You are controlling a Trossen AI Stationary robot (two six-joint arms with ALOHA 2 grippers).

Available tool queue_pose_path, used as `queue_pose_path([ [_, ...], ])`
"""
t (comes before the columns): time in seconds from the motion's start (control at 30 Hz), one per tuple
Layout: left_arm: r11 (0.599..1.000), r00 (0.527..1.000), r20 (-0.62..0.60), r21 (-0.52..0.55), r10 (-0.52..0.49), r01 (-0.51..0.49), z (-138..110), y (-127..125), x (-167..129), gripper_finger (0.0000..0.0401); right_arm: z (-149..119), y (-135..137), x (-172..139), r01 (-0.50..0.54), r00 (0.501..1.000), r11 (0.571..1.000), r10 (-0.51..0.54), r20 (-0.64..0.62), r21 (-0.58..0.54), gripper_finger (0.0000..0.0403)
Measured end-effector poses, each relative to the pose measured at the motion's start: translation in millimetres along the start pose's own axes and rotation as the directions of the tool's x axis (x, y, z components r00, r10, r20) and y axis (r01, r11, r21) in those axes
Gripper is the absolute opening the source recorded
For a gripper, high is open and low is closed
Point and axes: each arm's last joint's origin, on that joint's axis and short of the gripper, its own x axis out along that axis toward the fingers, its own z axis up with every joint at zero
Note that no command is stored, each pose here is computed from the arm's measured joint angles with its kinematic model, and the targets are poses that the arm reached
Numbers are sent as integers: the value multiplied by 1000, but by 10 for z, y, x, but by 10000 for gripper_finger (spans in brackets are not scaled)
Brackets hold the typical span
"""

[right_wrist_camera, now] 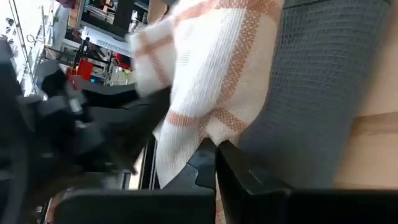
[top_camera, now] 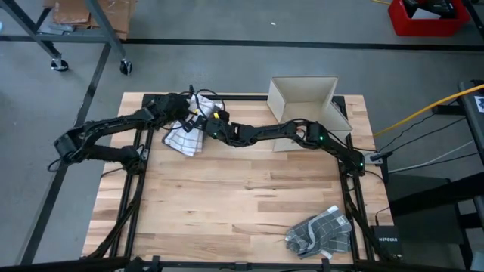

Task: Fold towel
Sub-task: Stack the folded white kitchen towel on top of the folded gray kitchen towel

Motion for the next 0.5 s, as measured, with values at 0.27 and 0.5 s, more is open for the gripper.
queue_pose_path([
  [0.27,1000,1000,-8,22,-1,1,9,-85,261,107,108,-22,71,-29,992,997,21,-123,-69,58],
  [0.5,999,998,48,2,35,-35,63,-29,321,152,124,-99,87,23,981,995,-41,-191,-95,164],
])
